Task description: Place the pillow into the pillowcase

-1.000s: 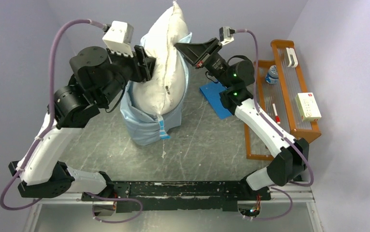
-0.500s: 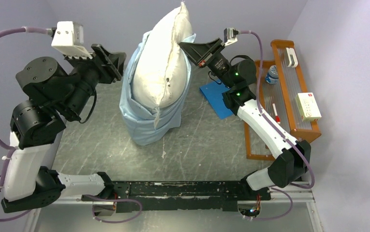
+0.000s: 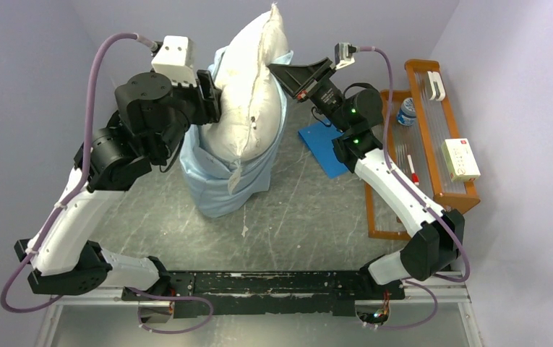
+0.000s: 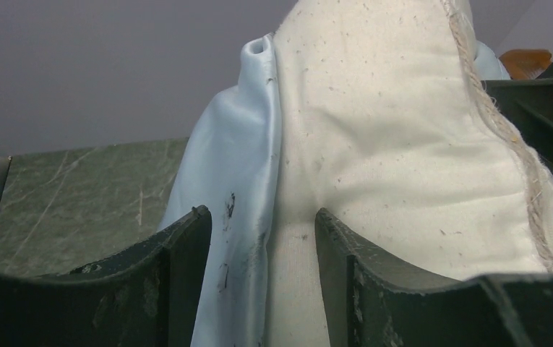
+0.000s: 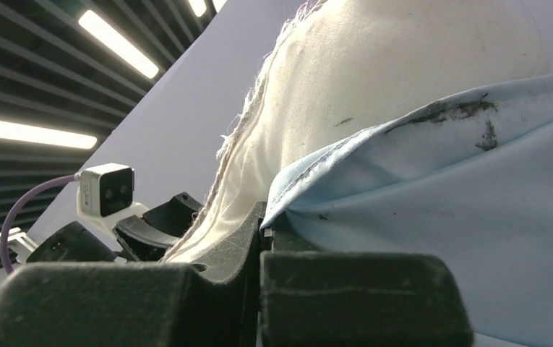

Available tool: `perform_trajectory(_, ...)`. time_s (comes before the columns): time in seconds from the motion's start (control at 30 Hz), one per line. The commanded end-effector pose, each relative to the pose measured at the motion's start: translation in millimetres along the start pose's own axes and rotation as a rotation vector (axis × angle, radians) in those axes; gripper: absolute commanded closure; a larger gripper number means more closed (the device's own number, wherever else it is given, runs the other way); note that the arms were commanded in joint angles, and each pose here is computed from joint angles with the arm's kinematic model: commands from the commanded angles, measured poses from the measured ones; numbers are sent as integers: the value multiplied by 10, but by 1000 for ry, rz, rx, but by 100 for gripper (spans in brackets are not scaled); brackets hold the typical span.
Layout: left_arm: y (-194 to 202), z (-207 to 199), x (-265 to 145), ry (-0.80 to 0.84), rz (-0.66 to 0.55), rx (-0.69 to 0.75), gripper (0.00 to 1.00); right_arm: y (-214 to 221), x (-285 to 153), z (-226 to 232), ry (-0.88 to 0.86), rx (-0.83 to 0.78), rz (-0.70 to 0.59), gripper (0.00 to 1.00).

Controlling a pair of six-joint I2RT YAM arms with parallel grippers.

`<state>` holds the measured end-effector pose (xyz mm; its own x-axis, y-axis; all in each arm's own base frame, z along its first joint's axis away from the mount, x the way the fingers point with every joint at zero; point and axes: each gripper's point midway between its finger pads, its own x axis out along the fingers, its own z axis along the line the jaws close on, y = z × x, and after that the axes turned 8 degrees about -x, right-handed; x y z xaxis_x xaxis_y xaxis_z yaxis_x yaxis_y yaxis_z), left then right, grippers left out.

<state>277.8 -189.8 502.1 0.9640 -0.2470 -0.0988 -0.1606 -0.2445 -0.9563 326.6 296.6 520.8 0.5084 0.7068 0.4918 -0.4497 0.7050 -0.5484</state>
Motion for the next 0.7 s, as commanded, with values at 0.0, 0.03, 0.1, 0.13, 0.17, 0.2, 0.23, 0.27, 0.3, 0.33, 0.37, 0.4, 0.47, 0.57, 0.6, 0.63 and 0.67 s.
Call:
perform_trajectory(0.0, -23, 42, -55, -6, 1, 8, 41, 3, -34, -25, 15, -2, 3, 100)
perform_trajectory(0.03, -11, 69, -41, -25, 1, 17, 41, 1, -32, -16, 11, -2, 4, 100)
perform_trajectory(0.1, 10, 133, -14, -61, -12, 33, 41, -4, -25, -4, 6, 1, 4, 100)
perform_trajectory(0.13, 2, 172, -6, -81, -23, 36, 42, -4, -21, -6, 5, 3, 4, 100)
perform_trajectory(0.17, -10, 198, 3, -96, -36, 41, 42, -2, -19, 0, 3, 3, 5, 100)
perform_trajectory(0.2, -5, 230, 16, -115, -40, 49, 42, -3, -18, 2, 4, 3, 6, 100)
perform_trajectory(0.23, 3, 248, 31, -126, -39, 57, 43, -4, -17, 3, 4, 2, 6, 100)
perform_trajectory(0.27, 24, 254, 58, -135, -31, 67, 43, -11, -17, -4, 7, 1, 4, 100)
perform_trajectory(0.3, 48, 265, 90, -147, -23, 76, 43, -9, -15, -2, 7, 0, 5, 100)
perform_trajectory(0.33, 72, 264, 117, -153, -16, 84, 44, -15, -13, 0, 8, -4, 4, 100)
perform_trajectory(0.37, 93, 265, 147, -160, -12, 90, 44, -18, -9, -2, 10, -9, 5, 100)
perform_trajectory(0.4, 104, 262, 173, -163, -12, 94, 45, -19, -5, -6, 14, -15, 5, 100)
perform_trajectory(0.47, 121, 219, 232, -148, -15, 97, 51, -23, 1, -6, 19, -26, 6, 100)
perform_trajectory(0.57, 79, 86, 297, -97, -15, 88, 71, -37, 14, 12, 15, -35, 7, 100)
perform_trajectory(0.6, 33, 36, 301, -76, -21, 80, 79, -51, 23, 19, 14, -38, 3, 100)
perform_trajectory(0.63, -23, -14, 298, -54, -32, 68, 86, -82, 34, 45, 10, -45, -5, 100)
perform_trajectory(0.67, -101, -64, 280, -29, -50, 50, 91, -114, 49, 81, 4, -52, -15, 100)
